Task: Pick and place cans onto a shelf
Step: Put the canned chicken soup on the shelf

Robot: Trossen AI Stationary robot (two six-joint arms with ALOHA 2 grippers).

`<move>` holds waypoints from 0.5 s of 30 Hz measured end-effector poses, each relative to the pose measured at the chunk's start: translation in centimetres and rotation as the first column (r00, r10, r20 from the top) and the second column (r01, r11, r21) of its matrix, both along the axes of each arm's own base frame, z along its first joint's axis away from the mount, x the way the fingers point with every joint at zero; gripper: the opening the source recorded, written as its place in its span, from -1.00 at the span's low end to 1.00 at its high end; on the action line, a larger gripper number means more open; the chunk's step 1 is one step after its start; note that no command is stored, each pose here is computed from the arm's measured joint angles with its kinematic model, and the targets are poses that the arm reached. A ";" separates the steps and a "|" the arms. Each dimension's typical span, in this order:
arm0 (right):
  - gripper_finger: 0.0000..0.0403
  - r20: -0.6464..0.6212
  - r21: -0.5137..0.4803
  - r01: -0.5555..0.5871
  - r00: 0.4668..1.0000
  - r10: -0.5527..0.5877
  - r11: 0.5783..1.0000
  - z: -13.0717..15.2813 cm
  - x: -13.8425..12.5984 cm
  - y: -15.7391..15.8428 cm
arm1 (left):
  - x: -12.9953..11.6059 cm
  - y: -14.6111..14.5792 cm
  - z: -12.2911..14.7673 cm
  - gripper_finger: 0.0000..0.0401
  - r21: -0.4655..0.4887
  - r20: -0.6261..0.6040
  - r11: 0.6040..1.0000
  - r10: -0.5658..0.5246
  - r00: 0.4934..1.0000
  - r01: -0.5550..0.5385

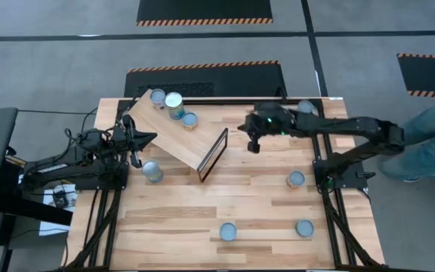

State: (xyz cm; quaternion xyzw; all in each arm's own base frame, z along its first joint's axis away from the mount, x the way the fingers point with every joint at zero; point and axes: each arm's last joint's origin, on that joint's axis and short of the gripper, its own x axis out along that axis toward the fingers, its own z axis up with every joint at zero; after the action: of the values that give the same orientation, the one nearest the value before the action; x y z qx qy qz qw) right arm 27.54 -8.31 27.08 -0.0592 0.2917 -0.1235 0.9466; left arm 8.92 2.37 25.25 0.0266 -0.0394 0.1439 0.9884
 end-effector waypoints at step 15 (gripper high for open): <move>-0.96 0.140 0.083 0.096 0.984 -0.107 0.992 -3.9 -3.7 3.6 | 0.0 0.0 0.0 -1.00 0.012 -0.009 1.000 0.001 1.000 -0.001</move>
State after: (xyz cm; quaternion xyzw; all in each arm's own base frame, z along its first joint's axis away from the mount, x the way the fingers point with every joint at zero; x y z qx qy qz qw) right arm 23.84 -4.75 23.16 0.0009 0.2295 -0.1642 0.9594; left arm 8.93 2.37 25.20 0.0333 -0.0358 0.1441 0.9883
